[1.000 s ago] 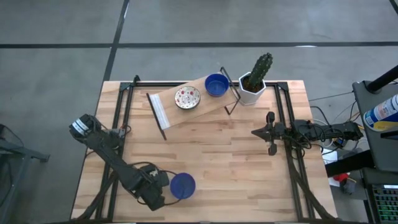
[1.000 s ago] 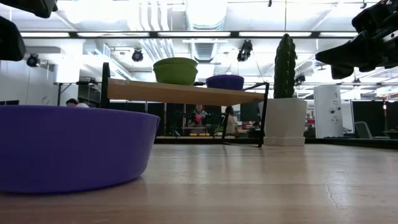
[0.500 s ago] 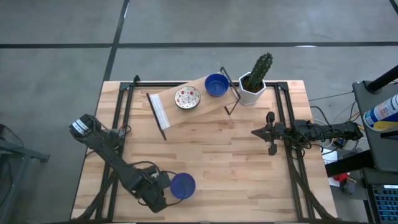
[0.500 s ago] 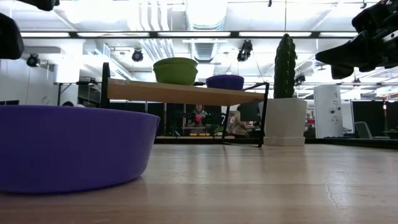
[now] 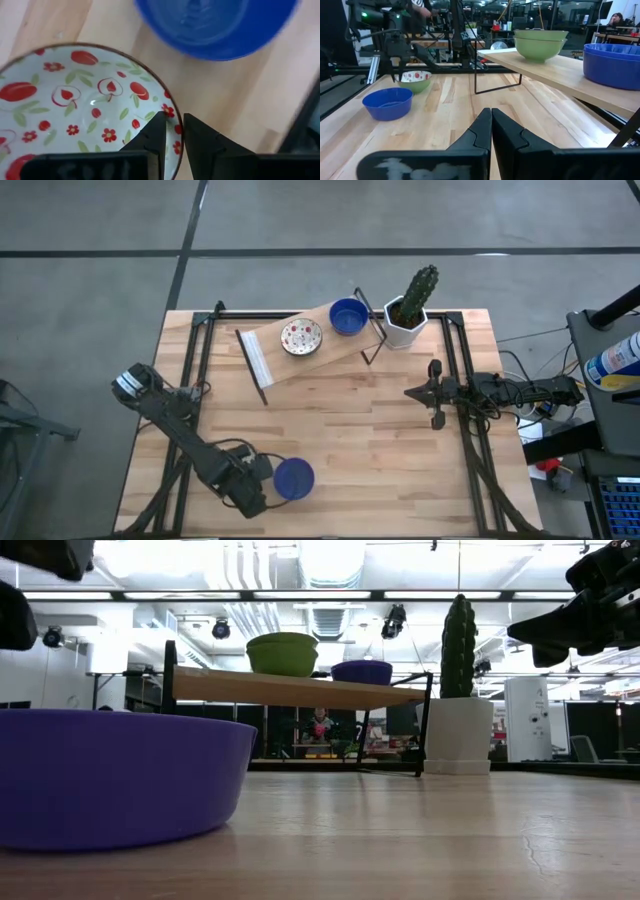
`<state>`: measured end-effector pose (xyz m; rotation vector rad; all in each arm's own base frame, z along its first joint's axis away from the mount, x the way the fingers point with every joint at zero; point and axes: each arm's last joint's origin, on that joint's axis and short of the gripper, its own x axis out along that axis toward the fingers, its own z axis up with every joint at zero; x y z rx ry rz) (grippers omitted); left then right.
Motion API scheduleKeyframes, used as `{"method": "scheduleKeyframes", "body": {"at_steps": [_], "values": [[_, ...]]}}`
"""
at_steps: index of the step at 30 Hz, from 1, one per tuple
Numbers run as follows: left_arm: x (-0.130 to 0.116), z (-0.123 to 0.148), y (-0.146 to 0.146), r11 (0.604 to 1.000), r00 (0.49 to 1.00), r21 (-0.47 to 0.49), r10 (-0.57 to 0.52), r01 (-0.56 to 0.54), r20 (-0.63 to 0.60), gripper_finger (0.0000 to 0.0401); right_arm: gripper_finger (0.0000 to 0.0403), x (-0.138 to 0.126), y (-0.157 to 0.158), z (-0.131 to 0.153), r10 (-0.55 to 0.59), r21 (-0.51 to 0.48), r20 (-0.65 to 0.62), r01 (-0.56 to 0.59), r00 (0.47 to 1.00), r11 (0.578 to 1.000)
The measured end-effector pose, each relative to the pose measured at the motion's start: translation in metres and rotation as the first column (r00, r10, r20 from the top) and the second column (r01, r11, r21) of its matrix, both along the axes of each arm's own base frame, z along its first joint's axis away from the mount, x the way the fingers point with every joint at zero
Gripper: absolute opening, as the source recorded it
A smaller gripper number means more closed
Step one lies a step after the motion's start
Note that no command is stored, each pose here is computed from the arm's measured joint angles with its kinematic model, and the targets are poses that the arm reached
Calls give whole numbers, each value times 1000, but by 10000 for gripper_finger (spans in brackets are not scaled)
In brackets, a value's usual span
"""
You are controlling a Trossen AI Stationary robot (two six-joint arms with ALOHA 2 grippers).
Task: Pick & Place Mini bowls
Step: Stack the white patterned bowl on top of the white patterned bowls on the shelf
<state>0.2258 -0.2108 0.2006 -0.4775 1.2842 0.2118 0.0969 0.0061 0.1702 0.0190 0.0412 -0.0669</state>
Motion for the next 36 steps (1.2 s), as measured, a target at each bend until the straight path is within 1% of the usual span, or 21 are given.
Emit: {"method": "scheduleKeyframes", "body": {"at_steps": [5, 13, 17, 21, 27, 32, 36], "values": [[-4, -9, 4, 1000, 1000, 17, 2, -2, -31, 58, 9, 0, 0, 0, 0, -1, 0, 0, 1000, 1000], [-3, -8, 7, 999, 999, 22, -27, 28, -47, 58, 8, 0, 0, 0, 0, 0, 0, 0, 1000, 1000], [-6, -9, 10, 997, 996, 58, -44, 49, -83, 56, 9, 0, 0, 0, 0, 0, 0, 0, 1000, 1000], [-10, -10, 15, 993, 990, 101, -43, 57, -132, 44, 8, 0, 0, 0, 0, 0, 0, 0, 1000, 1000], [-12, -4, 17, 986, 984, 136, -73, 95, -162, 20, 9, 0, 0, 0, 0, -1, 0, 0, 1000, 1000], [-11, 6, 18, 979, 982, 172, -81, 111, -171, 5, 9, 0, 0, 0, 0, -1, 0, 0, 1000, 1000], [-9, 8, 18, 976, 982, 177, -96, 125, -161, 3, 9, 0, 0, 0, 0, -2, 0, 0, 1000, 1000]]}}
